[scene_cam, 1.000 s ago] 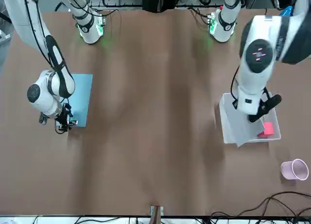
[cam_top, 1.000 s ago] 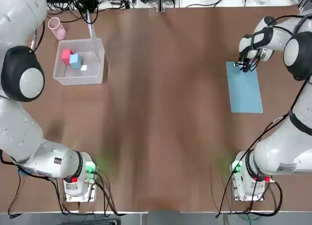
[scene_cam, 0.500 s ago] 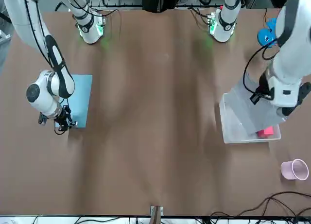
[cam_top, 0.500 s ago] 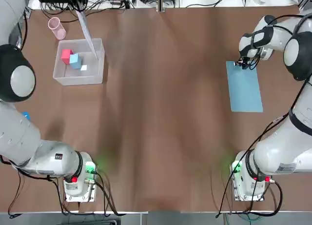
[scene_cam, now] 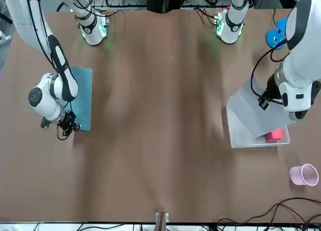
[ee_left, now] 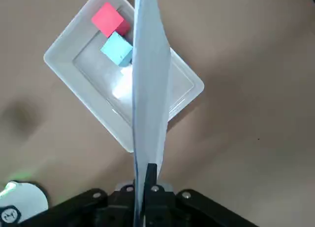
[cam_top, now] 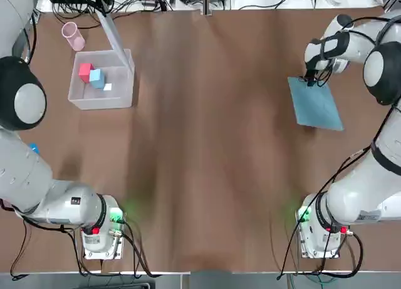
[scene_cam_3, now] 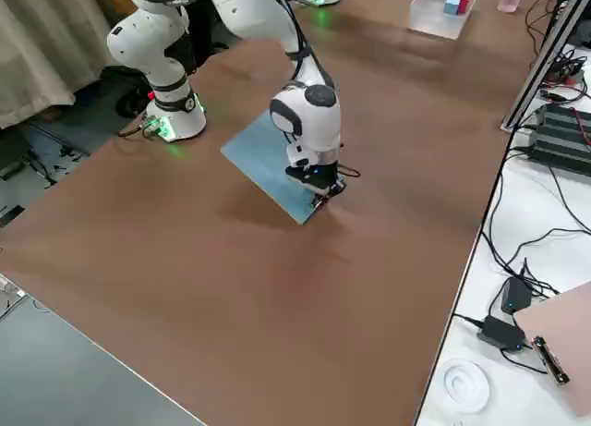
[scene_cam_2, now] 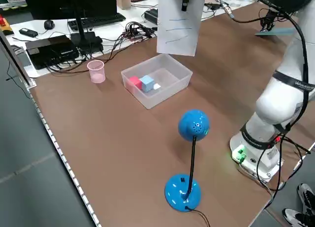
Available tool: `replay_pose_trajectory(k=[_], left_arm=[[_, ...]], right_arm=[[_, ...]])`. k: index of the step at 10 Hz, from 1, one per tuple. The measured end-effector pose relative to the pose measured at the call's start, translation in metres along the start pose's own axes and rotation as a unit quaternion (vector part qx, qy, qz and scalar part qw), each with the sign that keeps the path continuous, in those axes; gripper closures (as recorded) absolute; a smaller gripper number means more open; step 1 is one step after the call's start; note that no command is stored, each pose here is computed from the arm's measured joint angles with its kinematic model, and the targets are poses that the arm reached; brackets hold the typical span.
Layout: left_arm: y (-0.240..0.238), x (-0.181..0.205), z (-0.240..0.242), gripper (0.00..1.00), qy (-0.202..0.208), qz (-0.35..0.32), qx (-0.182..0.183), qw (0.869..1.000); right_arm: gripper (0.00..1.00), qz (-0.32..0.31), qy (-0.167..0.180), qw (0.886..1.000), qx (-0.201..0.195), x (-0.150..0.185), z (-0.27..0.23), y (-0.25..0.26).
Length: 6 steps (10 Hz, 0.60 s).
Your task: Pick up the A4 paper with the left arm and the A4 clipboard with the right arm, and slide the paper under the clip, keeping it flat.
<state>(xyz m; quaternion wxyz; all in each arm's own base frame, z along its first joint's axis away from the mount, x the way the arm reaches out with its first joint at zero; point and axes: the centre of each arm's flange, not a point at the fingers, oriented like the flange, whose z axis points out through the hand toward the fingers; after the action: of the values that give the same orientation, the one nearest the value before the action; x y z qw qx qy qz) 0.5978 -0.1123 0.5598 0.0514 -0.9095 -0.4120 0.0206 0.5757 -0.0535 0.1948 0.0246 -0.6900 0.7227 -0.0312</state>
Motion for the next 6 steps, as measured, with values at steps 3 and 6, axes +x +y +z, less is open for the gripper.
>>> replay_pose_trajectory(k=[3, 6], left_arm=[[0.0, 0.0, -0.003, 0.99, -0.022, -0.027, -0.015, 0.999], [0.0, 0.001, -0.02, 0.99, -0.042, -0.084, -0.043, 0.995]], right_arm=[[0.96, -0.028, -0.005, 0.998, 0.048, -0.036, -0.046, -0.035], [0.96, -0.055, -0.016, 0.994, 0.095, -0.098, -0.086, -0.065]])
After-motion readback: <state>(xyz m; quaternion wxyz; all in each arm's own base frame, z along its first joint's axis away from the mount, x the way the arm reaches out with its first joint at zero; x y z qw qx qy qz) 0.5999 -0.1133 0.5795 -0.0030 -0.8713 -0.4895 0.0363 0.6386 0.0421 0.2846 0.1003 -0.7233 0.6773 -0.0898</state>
